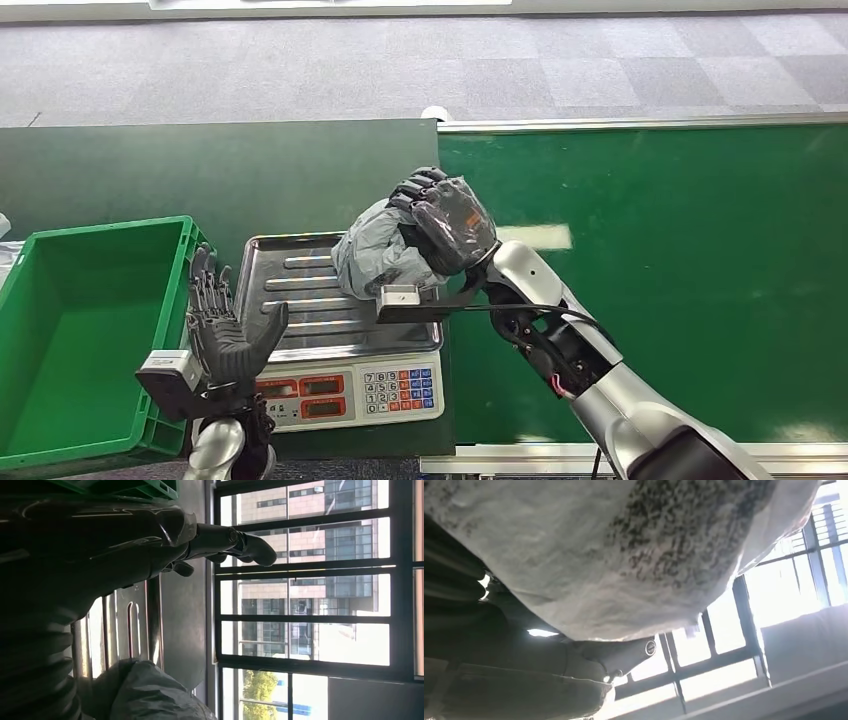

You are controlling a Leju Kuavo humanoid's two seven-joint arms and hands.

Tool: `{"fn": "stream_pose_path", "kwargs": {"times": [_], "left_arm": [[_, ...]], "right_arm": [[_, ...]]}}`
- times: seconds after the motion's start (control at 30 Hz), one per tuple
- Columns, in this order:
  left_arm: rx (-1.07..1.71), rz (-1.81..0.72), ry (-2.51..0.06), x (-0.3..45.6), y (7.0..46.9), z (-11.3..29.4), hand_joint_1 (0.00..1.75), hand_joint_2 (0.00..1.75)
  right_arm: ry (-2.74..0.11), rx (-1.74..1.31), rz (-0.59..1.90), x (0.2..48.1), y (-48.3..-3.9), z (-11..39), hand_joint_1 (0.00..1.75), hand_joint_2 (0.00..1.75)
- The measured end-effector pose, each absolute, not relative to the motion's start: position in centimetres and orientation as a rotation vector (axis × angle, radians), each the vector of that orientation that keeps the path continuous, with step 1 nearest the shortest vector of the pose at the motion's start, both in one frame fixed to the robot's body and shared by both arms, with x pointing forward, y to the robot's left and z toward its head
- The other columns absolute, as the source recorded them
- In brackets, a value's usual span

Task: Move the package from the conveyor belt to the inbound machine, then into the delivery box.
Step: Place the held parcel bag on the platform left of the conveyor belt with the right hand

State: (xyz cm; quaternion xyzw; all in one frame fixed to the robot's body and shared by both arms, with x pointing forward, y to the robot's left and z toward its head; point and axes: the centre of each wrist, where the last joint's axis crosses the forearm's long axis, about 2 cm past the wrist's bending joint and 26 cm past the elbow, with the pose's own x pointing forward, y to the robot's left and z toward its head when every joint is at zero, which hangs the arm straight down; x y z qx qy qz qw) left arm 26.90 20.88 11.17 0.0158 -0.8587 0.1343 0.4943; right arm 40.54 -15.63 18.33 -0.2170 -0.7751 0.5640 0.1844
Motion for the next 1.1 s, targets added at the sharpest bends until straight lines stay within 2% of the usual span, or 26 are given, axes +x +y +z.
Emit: {"fn": "stream_pose_path", "kwargs": {"times": [0.27,0.53,0.57,0.6,0.67,0.7,0.77,0.97,1.1], "left_arm": [[0.019,0.297,-2.084,27.3,20.7,11.3,0.00,1.75],[0.011,0.281,-2.079,27.5,20.5,11.1,0.00,1.75],[0.011,0.279,-2.078,27.5,20.5,11.1,0.00,1.75],[0.011,0.278,-2.076,27.5,20.5,11.1,0.00,1.75],[0.011,0.273,-2.072,27.5,20.4,11.1,0.00,1.75],[0.011,0.271,-2.070,27.5,20.4,11.1,0.00,1.75],[0.013,0.268,-2.067,27.5,20.4,11.0,0.00,1.75],[0.021,0.266,-2.058,27.4,20.4,10.8,0.00,1.75],[0.028,0.264,-2.054,27.4,20.4,10.6,0.00,1.75]], "right_arm": [[-2.087,-0.474,1.575,39.1,-15.5,14.3,1.75,1.75],[-2.023,-0.384,1.565,38.2,-14.9,12.8,1.75,1.75],[-2.013,-0.353,1.556,38.2,-14.8,12.7,1.69,1.75],[-2.000,-0.302,1.537,38.1,-14.8,12.6,1.33,1.75],[-1.971,-0.155,1.461,38.1,-14.8,12.4,0.46,1.75],[-1.956,-0.073,1.409,38.0,-14.8,12.2,0.08,1.75],[-1.916,0.090,1.289,37.8,-14.9,11.9,0.00,1.75],[-1.830,0.491,0.976,37.6,-15.2,12.2,0.00,1.75],[-1.793,0.639,0.847,37.2,-15.6,12.3,0.00,1.75]]}}
